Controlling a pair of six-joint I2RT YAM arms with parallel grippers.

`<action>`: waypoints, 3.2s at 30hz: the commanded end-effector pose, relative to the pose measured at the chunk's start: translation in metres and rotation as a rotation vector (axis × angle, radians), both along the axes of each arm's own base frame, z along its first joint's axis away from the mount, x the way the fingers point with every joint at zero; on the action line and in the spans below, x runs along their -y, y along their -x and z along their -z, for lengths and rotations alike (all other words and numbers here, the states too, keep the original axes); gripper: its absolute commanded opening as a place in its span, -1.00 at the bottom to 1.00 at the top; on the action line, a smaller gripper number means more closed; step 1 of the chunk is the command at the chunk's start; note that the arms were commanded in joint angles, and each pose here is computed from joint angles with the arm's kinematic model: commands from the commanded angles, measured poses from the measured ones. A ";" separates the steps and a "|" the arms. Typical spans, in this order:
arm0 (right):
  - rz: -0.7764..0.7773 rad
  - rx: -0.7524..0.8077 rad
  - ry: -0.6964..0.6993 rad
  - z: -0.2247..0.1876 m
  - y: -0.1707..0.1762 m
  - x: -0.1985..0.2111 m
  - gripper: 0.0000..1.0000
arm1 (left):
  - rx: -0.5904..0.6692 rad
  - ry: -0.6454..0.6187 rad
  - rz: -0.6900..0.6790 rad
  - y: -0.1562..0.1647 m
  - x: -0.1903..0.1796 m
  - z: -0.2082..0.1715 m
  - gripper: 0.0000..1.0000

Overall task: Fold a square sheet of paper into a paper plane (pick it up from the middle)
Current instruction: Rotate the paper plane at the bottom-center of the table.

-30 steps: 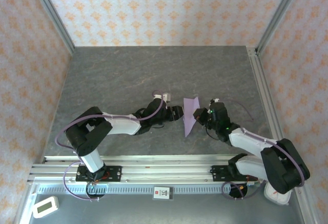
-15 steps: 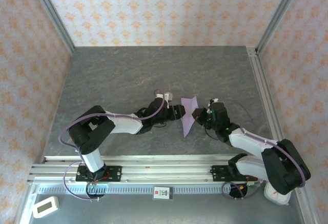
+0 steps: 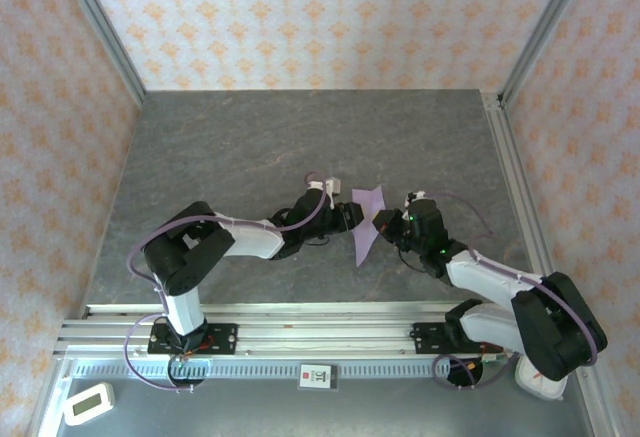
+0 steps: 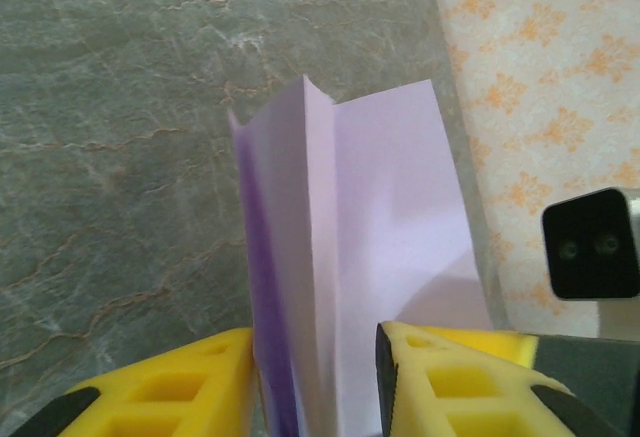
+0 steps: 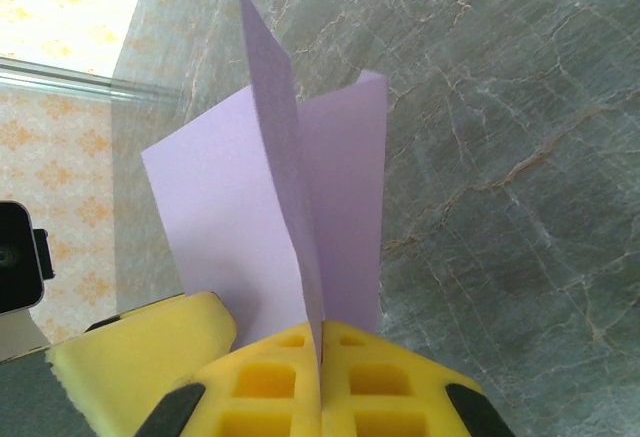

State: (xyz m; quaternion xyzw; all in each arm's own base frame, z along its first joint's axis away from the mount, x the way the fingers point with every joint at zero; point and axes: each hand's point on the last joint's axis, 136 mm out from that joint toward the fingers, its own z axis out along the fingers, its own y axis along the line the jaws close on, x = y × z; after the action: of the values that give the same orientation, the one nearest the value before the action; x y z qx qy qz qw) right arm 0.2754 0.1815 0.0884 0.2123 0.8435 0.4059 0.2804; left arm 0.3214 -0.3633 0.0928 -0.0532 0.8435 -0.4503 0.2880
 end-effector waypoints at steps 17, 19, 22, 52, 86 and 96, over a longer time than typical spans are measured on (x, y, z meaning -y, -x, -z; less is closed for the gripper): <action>0.041 0.064 0.060 -0.022 -0.008 0.009 0.12 | 0.080 -0.207 -0.164 -0.017 -0.043 -0.010 -1.00; 0.059 0.074 0.079 -0.023 -0.007 0.016 0.13 | 0.091 -0.370 -0.225 -0.021 -0.068 -0.010 -1.00; 0.048 0.068 0.084 -0.020 -0.003 0.018 0.14 | 0.110 -0.576 -0.271 -0.021 -0.099 -0.007 -1.00; -0.011 0.026 0.031 0.000 0.017 0.008 0.02 | 0.099 -1.034 -0.202 -0.010 -0.133 0.057 0.15; -0.009 0.018 0.041 0.005 0.015 0.008 -0.04 | 0.111 -0.580 -0.052 -0.010 -0.065 -0.003 0.74; -0.007 0.019 0.051 0.006 0.013 0.008 -0.06 | 0.042 -0.622 -0.090 -0.008 -0.090 0.035 0.66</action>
State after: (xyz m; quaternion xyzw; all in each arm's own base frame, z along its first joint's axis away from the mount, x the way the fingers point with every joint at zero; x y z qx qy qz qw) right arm 0.2588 0.1717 0.0789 0.2033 0.8552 0.3858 0.2801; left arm 0.3258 -0.2782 0.0650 0.0279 0.9319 -0.1569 0.3259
